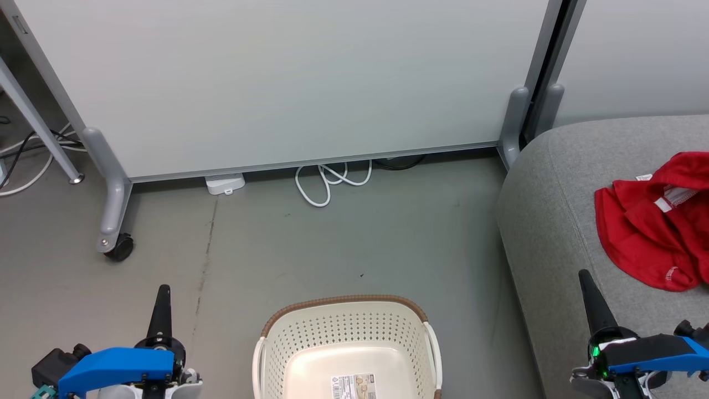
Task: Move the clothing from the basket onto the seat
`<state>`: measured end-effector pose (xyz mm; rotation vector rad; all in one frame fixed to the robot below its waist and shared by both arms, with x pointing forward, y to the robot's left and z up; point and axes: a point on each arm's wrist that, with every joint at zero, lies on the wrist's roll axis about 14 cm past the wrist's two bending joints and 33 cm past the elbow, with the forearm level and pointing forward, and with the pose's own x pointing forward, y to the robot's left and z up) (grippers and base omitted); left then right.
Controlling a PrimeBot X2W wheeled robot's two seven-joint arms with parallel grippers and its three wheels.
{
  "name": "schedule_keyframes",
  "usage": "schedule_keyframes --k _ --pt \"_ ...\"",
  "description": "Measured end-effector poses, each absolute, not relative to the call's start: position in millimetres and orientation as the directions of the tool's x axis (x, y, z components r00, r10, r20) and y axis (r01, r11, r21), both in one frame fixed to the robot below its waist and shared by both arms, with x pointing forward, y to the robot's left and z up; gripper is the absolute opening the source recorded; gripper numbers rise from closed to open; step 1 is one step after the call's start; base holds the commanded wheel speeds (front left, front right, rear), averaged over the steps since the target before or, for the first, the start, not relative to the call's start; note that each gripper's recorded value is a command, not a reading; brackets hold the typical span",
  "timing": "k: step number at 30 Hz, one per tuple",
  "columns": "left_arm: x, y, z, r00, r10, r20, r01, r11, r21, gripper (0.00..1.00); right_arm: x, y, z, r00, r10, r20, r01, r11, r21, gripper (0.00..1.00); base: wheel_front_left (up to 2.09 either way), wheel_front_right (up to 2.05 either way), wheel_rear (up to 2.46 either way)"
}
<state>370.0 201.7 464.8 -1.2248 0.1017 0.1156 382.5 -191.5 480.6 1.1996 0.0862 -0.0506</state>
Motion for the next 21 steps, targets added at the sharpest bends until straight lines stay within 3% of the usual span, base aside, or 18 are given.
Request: schedule_keyframes --k 21 --pt "378.9 201.4 482.4 0.996 0.020 -0.086 -0.088 0.178 -0.980 0.00 386.0 -194.2 491.6 0.998 0.007 -0.057 0.055 0.192 0.980 0.00 0.00 0.00 0.00"
